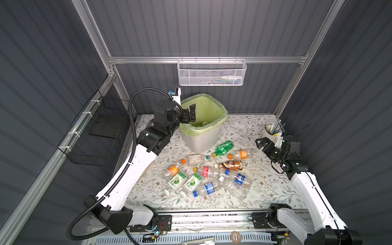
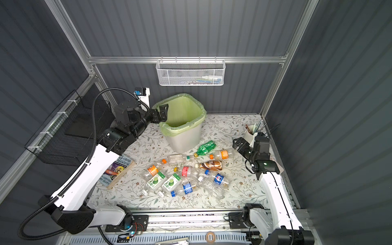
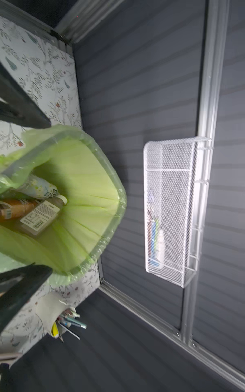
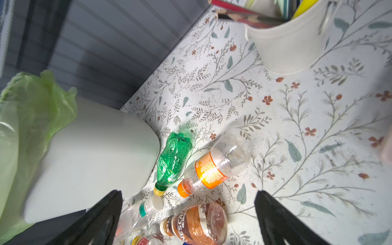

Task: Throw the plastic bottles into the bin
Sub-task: 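Lift the grape-juice bottle with the left gripper and release it into the bin, then grasp the clear orange-capped bottle with the right gripper while the left gripper withdraws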

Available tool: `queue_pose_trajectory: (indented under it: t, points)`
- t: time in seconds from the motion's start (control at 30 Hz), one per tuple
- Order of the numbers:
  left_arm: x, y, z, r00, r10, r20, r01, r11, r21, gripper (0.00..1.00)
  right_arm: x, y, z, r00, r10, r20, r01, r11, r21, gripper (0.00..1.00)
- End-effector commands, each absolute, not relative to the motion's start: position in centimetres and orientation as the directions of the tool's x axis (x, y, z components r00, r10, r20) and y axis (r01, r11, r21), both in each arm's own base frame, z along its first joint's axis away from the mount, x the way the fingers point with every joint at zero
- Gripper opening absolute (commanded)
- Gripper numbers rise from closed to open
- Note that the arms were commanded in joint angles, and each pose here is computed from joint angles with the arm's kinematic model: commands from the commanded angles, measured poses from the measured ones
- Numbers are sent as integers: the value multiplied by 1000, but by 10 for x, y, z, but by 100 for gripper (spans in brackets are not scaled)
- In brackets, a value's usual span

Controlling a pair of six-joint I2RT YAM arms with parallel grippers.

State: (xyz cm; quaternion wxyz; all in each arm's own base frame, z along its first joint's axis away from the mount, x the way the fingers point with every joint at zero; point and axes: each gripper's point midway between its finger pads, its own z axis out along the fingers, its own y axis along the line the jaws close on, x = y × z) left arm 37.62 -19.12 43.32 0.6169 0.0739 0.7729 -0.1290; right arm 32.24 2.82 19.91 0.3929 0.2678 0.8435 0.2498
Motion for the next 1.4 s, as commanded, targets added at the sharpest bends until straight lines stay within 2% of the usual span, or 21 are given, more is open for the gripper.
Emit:
queue_pose_trajectory:
  t: [0.0,0.23,0.47,0.77,1.07,1.3,1.37]
  points:
    - [381,-166,403,-269,-22,-963,140,988,-62,100,322,39,175,-580,683,-444,314,690,652,98]
    - [372,-131,359,-338,-9,-941,-10,1000,-6,100,331,61,139,-622,697,-356,389,670,633,98]
    - [371,-84,320,-419,-135,-898,-110,989,-98,100,336,77,99,-644,718,-265,456,639,620,96]
    - [369,-52,283,-493,-181,-851,-171,979,-109,100,349,76,70,-640,732,-234,524,639,563,94]
    - [371,-54,265,-535,-169,-827,-149,983,-105,100,364,75,55,-647,727,-232,547,654,523,92]
    - [374,-56,258,-564,-154,-811,-138,986,-92,100,369,77,42,-656,725,-212,559,655,509,81]
    - [374,-55,258,-564,-154,-811,-139,986,-90,100,371,76,43,-651,727,-219,556,653,514,74]
